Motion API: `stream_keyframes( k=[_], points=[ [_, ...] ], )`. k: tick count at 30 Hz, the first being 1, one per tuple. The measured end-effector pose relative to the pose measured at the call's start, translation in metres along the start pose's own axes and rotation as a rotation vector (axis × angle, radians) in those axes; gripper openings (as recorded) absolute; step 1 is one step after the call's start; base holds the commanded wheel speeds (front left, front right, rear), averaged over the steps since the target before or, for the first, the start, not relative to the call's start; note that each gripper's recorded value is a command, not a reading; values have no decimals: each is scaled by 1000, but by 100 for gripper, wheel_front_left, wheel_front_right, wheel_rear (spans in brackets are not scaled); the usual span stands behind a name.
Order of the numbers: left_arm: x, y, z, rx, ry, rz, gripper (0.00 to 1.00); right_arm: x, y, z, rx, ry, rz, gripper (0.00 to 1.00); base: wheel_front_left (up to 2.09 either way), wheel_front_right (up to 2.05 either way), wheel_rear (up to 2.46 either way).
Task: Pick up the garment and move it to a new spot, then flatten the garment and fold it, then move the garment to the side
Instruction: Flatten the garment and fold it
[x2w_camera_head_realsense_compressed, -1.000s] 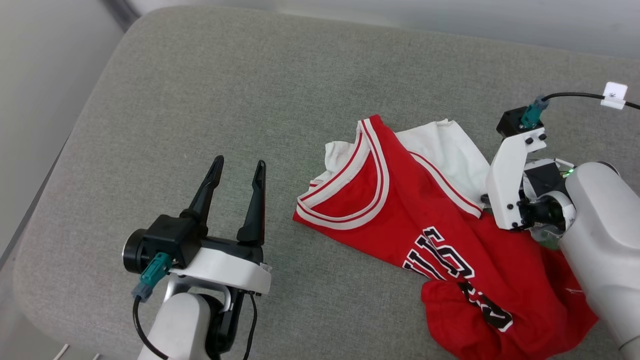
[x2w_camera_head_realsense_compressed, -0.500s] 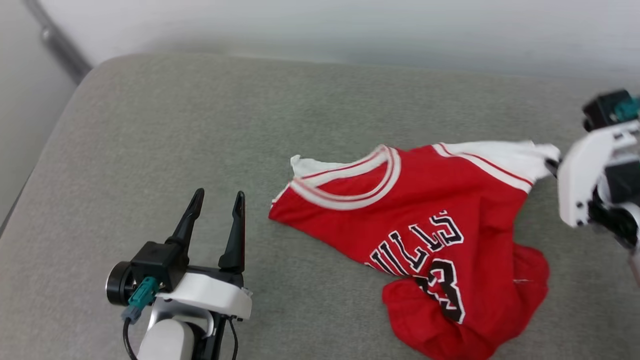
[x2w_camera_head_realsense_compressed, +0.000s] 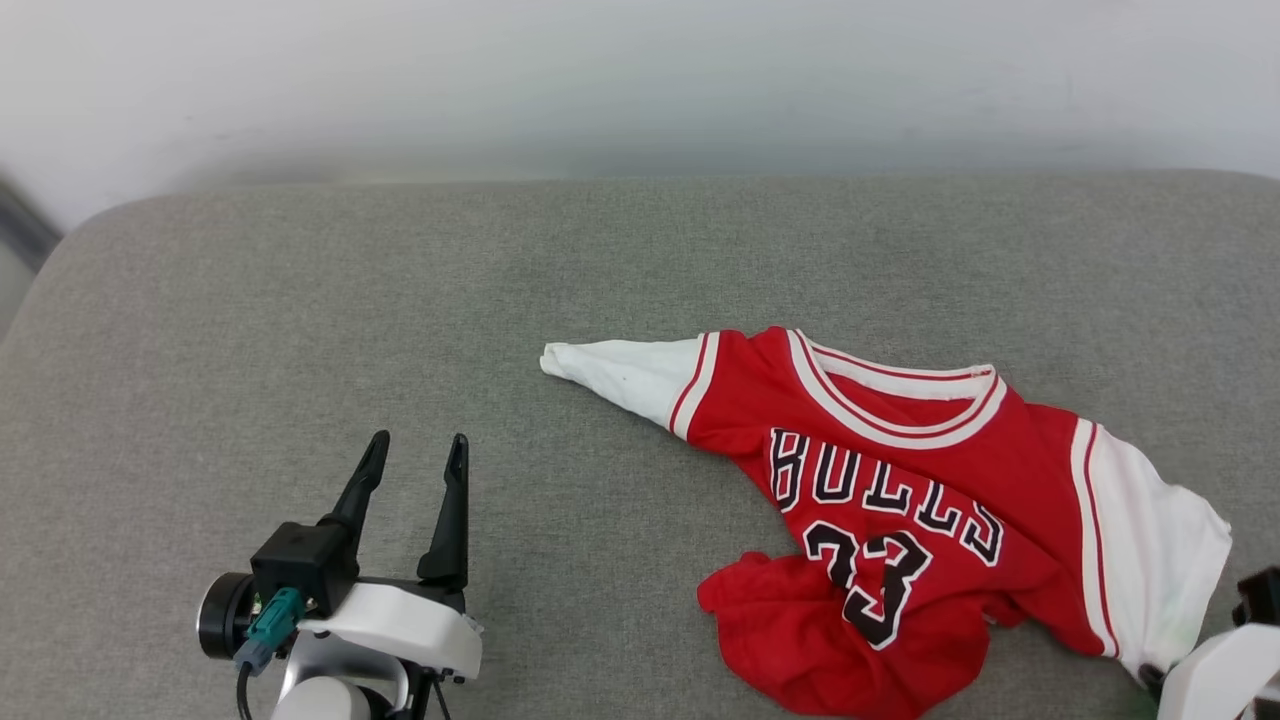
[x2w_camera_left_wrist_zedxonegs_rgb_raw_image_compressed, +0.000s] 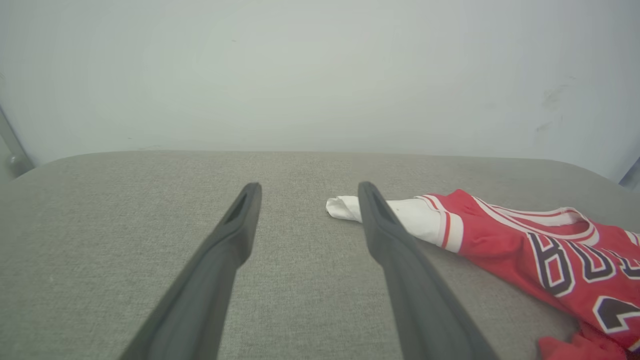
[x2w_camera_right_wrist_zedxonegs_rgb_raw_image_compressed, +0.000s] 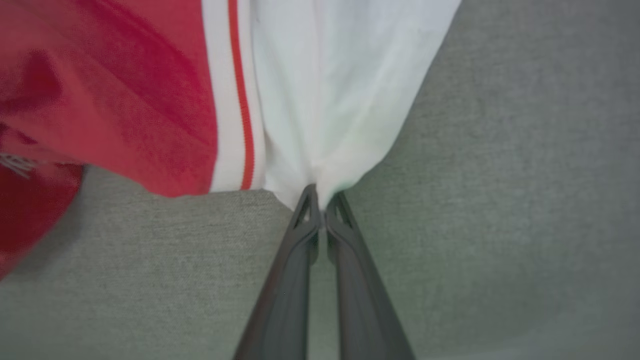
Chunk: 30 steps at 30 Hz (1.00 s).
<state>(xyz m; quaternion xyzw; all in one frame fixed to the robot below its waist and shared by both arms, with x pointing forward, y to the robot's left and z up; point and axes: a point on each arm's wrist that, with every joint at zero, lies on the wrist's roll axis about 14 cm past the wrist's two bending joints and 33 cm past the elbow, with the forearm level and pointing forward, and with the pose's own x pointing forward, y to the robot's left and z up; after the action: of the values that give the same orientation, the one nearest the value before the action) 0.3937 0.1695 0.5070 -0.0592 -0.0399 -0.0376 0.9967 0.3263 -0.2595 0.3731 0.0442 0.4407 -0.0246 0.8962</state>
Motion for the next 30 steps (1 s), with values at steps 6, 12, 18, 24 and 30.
stream_keyframes(
  k=[6, 12, 18, 24, 30],
  points=[
    [-4, 5, -5, 7, 25, 14, 100, -8, 12, -2, 96, -125, 0, 100, 0, 0, 0],
    [-14, 12, -6, 13, 40, 35, 100, -35, 18, 58, 73, -514, -16, 100, 0, 0, 0],
    [-21, 18, -1, 26, 40, 51, 100, -62, 46, 91, 10, -761, 41, 100, 0, 0, 0],
    [-24, 23, 6, 53, 48, 53, 100, -93, 78, 113, -51, -907, 114, 100, 0, 0, 0],
    [5, 13, 14, 87, 80, -27, 100, -102, 92, 120, -62, -927, 155, 100, 0, 0, 0]
  ],
)
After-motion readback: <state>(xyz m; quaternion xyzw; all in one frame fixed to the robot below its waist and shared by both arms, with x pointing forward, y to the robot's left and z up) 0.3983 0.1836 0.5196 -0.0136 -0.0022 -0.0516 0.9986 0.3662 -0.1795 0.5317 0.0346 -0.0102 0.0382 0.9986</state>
